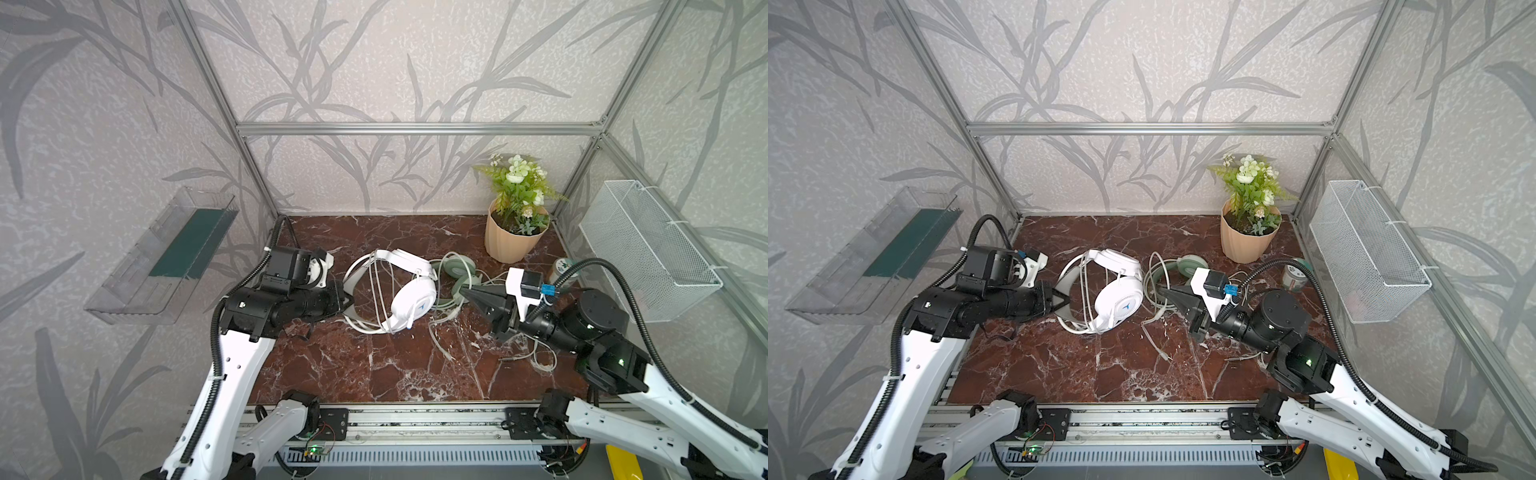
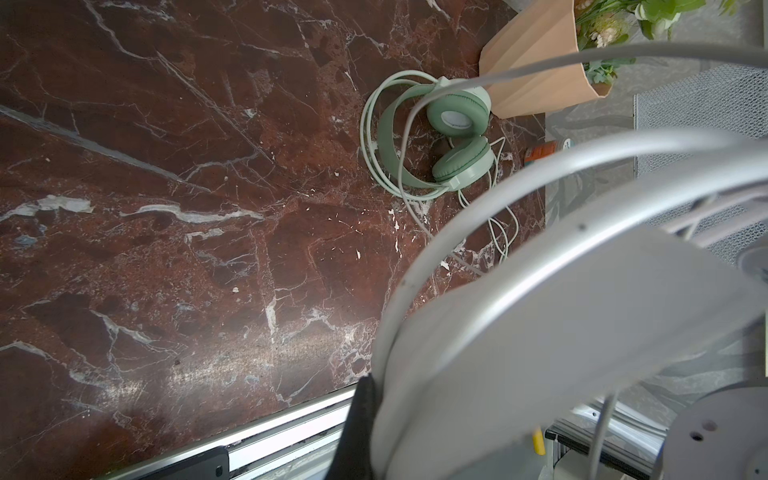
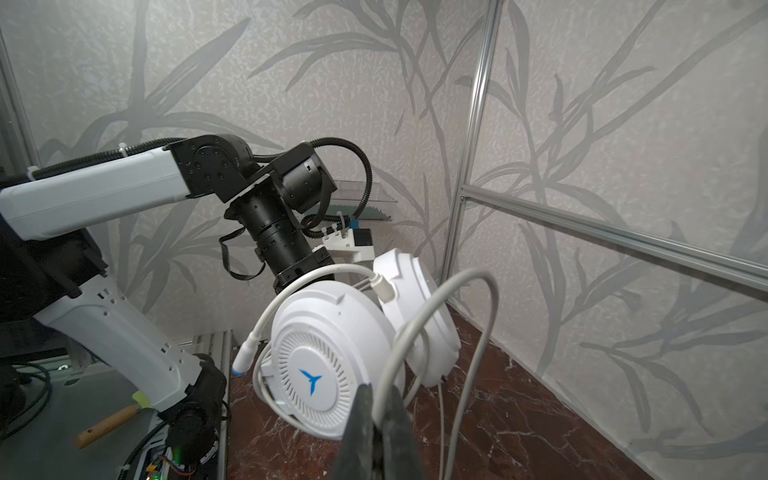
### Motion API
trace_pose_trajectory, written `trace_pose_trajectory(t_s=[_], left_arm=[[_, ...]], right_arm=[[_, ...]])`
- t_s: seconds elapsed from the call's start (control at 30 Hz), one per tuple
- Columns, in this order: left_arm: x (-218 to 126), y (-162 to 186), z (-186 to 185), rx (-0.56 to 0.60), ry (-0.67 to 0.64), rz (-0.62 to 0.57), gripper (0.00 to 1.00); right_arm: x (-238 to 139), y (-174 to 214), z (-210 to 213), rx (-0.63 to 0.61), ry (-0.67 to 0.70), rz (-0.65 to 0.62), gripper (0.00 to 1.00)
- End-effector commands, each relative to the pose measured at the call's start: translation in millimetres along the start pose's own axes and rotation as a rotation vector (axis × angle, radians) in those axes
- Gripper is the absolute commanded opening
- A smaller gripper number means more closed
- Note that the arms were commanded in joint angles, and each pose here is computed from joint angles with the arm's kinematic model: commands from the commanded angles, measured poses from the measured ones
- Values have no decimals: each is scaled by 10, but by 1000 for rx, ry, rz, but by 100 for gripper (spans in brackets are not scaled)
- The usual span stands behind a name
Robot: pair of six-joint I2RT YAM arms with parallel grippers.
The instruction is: Wrap the headphones
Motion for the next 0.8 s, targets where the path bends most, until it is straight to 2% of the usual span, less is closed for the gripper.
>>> trace_pose_trajectory(t_s=[0.0, 0.13, 0.23, 0.3, 0.47, 0.53, 0.6, 0.67, 0.77], left_arm=[[-70, -6, -68, 25, 66, -30, 0], [-152, 0, -127, 17, 103, -45, 0], [-270, 8, -188, 20, 126, -81, 0], [-336, 0, -234, 21, 149, -104, 0], [-467, -71, -357, 4, 216, -149, 0], [-511, -98, -394, 0, 227, -162, 0], [-529, -123, -418, -9, 234, -161, 0], [-531, -145, -440, -25, 248, -152, 0], [-541, -155, -458, -43, 259, -149, 0]], right_arm=[[72, -62, -162, -25, 209, -20, 0], [176, 51, -487, 5, 524, 21, 0], [219, 408, -677, 124, 618, 107, 0], [232, 622, -687, 156, 574, 131, 15], [232, 883, -534, 172, 347, 70, 64], [291, 924, -449, 174, 210, 77, 72], [367, 935, -381, 179, 103, 100, 74], [432, 971, -368, 206, 78, 94, 77], [537, 1064, -403, 193, 75, 11, 83]])
Point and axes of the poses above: each gripper's point midway between its finger pads, its own x axis out along the fingers, its own z axis along the line the jaws close on, y = z × x, the point moved 10 cm from there along -x, back along the fingers, and after that the axes turned 5 degrees about x, right-handed, at the moved point
